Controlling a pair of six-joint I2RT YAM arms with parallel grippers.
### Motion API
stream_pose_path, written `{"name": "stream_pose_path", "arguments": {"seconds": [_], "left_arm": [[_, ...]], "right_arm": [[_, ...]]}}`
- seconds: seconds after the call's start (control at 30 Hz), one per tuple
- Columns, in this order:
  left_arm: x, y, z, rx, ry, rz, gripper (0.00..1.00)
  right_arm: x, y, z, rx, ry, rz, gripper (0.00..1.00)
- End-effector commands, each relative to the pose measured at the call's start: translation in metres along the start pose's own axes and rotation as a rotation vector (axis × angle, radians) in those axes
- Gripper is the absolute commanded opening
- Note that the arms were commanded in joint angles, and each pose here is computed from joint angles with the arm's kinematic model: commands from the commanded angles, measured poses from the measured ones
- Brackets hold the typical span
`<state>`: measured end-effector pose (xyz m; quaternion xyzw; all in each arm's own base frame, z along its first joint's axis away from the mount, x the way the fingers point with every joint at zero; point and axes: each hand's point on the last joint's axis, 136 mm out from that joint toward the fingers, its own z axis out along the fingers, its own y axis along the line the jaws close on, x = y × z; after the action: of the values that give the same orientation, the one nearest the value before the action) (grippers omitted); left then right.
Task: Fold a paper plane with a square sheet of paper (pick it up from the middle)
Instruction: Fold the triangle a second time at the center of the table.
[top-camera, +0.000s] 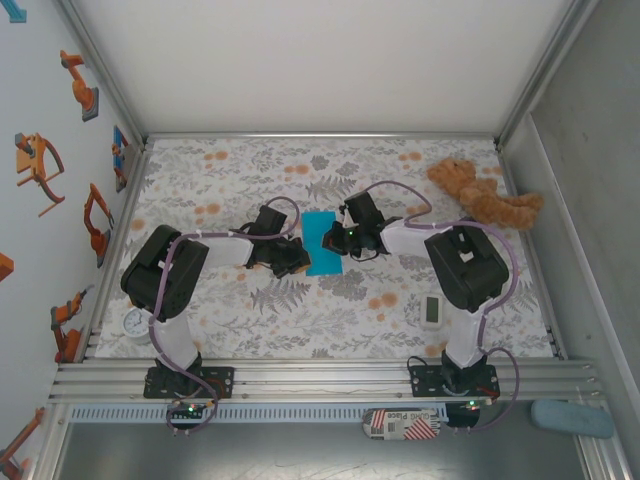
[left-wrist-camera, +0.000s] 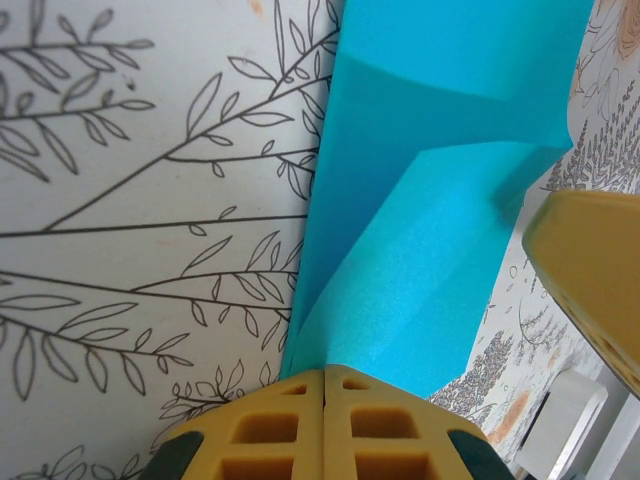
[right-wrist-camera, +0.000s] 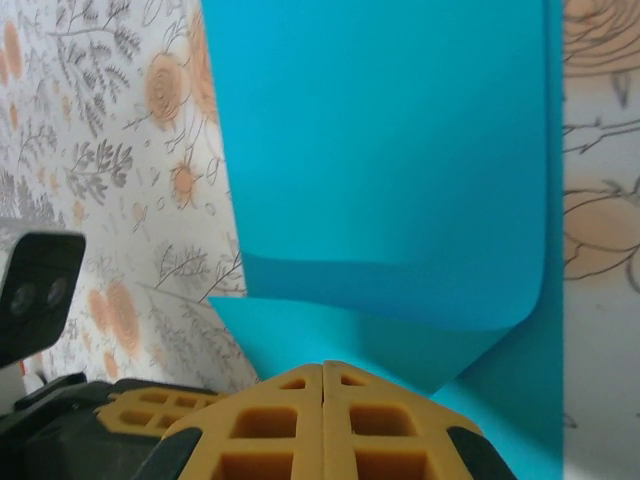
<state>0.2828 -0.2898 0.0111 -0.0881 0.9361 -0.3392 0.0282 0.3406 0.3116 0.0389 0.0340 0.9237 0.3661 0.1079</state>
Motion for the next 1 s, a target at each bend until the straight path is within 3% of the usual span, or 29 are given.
{"name": "stream_pose_path", "arguments": {"seconds": [0.0,0.47,0.73,0.97], "left_arm": [[0.021,0.040,0.009,-0.131,0.054,-0.068,0.00],[0.025,0.051,0.006,-0.189,0.073,-0.091,0.00],[0.035,0.076,0.000,-0.303,0.103,-0.115,0.00],[0.036,0.075,0.001,-0.299,0.113,-0.109,0.00]], "right_arm": [[0.014,0.013,-0.003,-0.012,0.041,-0.060,0.00],[0.029,-0.005,0.024,0.042,0.140,-0.101,0.00],[-0.010,-0.043,0.019,0.080,0.086,-0.046,0.00],[-0.061,-0.070,0.006,0.064,0.010,0.029,0.00]]}}
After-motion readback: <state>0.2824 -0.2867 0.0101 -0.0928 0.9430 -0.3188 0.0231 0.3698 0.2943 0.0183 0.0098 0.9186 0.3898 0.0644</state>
